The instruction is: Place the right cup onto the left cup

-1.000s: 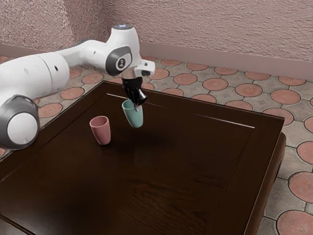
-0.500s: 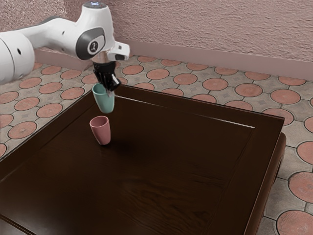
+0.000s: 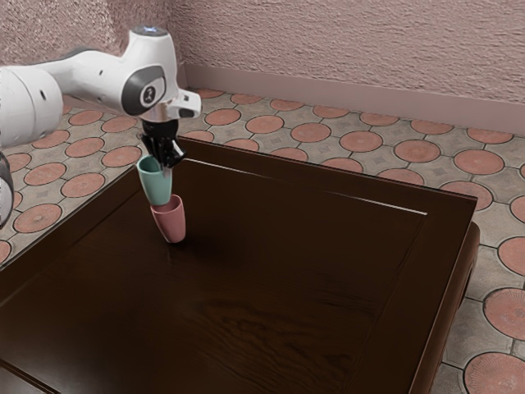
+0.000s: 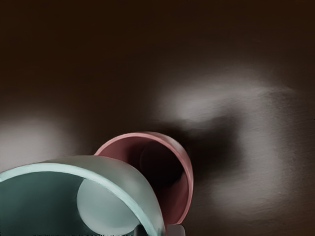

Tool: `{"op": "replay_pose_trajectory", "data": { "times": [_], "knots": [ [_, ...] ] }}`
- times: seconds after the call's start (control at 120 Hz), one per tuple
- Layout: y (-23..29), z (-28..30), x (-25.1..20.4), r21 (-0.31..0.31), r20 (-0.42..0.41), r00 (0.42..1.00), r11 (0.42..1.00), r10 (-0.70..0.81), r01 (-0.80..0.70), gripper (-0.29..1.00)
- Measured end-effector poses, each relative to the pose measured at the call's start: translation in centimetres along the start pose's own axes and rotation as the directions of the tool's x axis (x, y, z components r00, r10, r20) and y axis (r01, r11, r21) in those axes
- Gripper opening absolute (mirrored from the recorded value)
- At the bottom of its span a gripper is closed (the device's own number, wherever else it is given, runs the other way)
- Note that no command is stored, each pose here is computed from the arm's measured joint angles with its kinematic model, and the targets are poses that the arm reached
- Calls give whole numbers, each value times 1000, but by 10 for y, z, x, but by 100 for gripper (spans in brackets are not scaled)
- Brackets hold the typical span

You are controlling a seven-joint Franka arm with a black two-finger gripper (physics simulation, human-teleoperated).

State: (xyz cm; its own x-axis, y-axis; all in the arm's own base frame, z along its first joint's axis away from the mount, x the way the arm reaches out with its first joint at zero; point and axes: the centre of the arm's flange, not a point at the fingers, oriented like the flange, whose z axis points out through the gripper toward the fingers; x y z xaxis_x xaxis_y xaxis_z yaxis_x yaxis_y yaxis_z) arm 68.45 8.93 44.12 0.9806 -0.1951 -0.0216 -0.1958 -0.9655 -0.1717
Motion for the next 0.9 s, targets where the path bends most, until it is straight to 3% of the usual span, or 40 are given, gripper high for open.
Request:
{"op": "replay_pose_trajectory", "data": {
  "times": [0.358,0.508,0.608,0.742,0.9],
  "knots": [
    [12,13,15,-20,7,1000,1000,19,-19,-8],
    [10,10,10,-68,23,1000,998,-6,8,25],
    [16,-23,2,-78,-2,1000,997,-11,10,42],
    [52,-93,-23,-71,-58,998,997,23,-28,55],
    [122,-151,-64,-86,-69,993,991,98,-104,63]
  ]
}}
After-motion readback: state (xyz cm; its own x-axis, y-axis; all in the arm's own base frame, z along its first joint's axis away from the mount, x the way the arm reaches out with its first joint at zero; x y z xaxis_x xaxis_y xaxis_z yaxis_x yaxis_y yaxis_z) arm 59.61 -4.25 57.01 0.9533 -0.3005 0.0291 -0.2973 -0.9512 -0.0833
